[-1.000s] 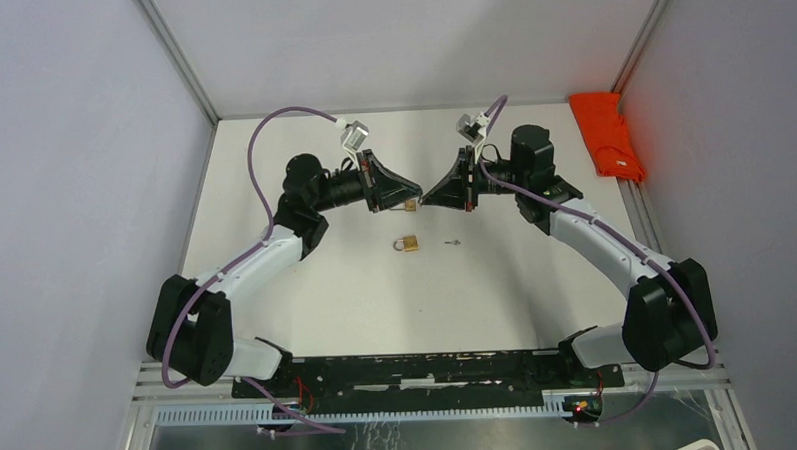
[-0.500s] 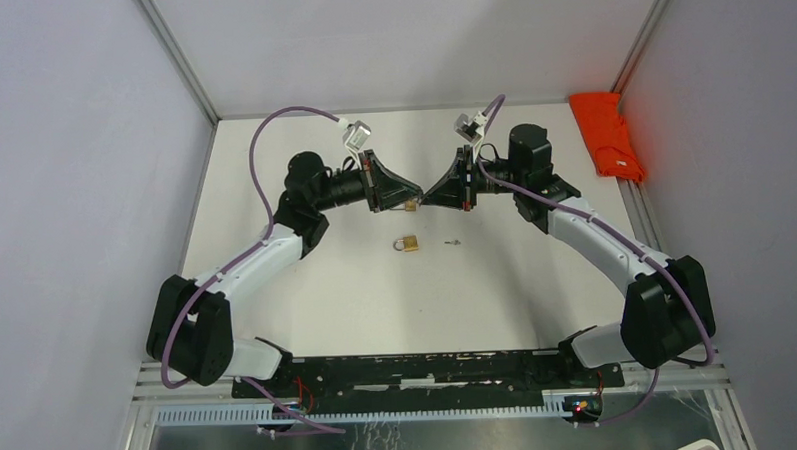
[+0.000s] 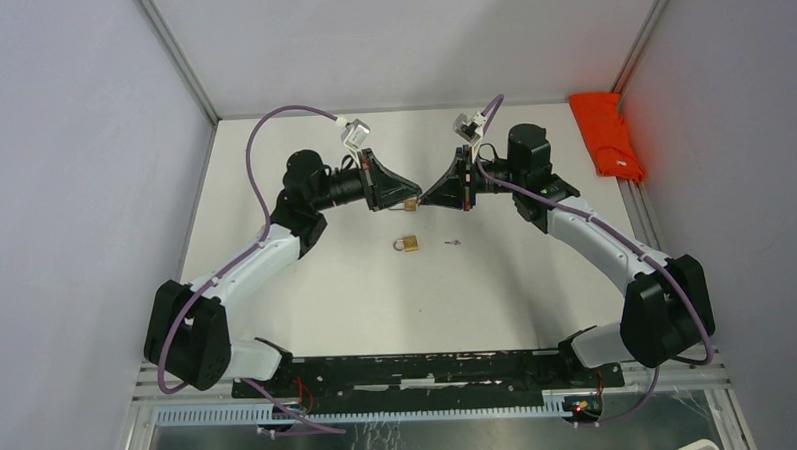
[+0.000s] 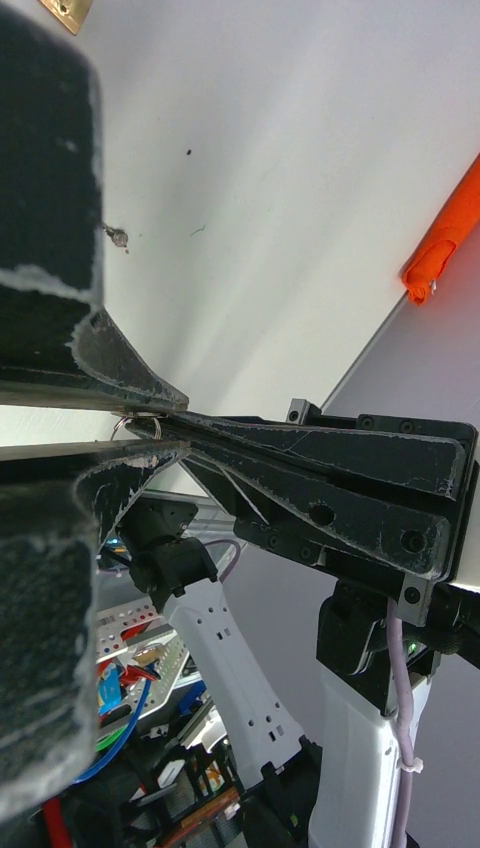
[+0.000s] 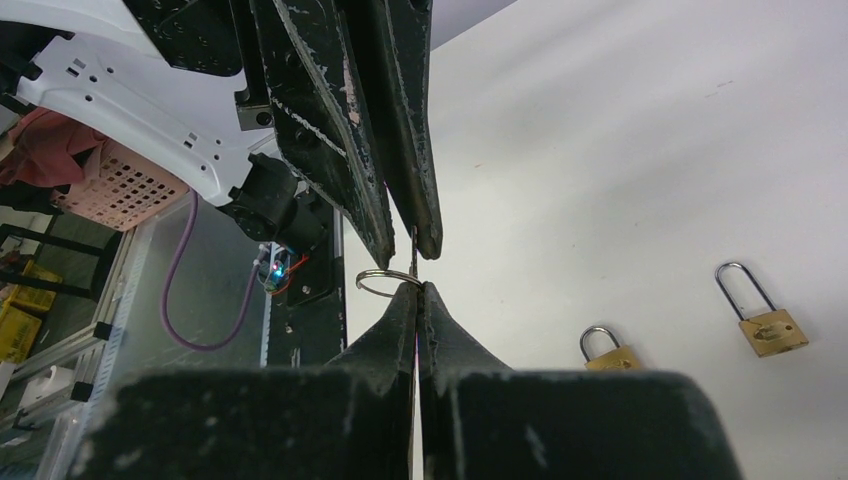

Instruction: Unlock with the key

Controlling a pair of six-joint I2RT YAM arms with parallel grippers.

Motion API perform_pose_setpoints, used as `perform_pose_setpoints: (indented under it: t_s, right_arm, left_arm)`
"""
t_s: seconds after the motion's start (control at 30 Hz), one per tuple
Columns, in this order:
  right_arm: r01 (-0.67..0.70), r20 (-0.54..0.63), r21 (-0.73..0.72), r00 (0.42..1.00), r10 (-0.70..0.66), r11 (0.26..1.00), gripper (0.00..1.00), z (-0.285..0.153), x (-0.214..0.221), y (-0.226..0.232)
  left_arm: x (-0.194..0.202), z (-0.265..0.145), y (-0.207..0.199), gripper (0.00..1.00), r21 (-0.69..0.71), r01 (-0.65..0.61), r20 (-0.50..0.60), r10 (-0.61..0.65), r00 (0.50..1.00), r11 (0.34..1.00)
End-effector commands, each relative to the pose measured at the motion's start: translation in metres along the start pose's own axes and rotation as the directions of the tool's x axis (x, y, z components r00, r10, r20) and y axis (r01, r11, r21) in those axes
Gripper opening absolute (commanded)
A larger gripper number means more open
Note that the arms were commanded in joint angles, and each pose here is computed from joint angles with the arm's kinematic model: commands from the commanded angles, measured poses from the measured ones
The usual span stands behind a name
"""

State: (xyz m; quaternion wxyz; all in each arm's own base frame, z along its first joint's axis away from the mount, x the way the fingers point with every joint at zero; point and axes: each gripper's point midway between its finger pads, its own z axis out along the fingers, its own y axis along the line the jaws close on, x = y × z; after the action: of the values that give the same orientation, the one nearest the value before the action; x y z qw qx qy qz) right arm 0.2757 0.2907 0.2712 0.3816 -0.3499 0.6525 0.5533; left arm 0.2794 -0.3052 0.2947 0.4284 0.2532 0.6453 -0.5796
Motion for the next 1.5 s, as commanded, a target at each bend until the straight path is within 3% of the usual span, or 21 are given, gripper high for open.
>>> perform_pose_setpoints:
  t_s: [0.0, 0.6, 1.47]
  right_arm:
    - [0.065, 0.02, -0.01, 0.998, -0.064, 0.998, 0.0, 0.003, -0.016, 0.003]
    - [0.09, 0.018, -0.017, 0.996, -0.09, 0.996, 0.0, 0.002, -0.017, 0.012]
    - [0.134, 0.02, 0.015, 0.991, -0.134, 0.991, 0.0, 0.001, -0.032, 0.011]
  left_arm:
    - [-0.028, 0.0, -0.02, 0.22, 0.029, -0.118, 0.053, 0.117, 0.992, 0.993]
    - [-0.042, 0.0, -0.02, 0.2, -0.011, -0.171, 0.052, 0.172, 0.984, 0.985]
    - [-0.025, -0.005, -0.016, 0.2, -0.017, -0.166, -0.004, 0.166, 0.986, 0.986]
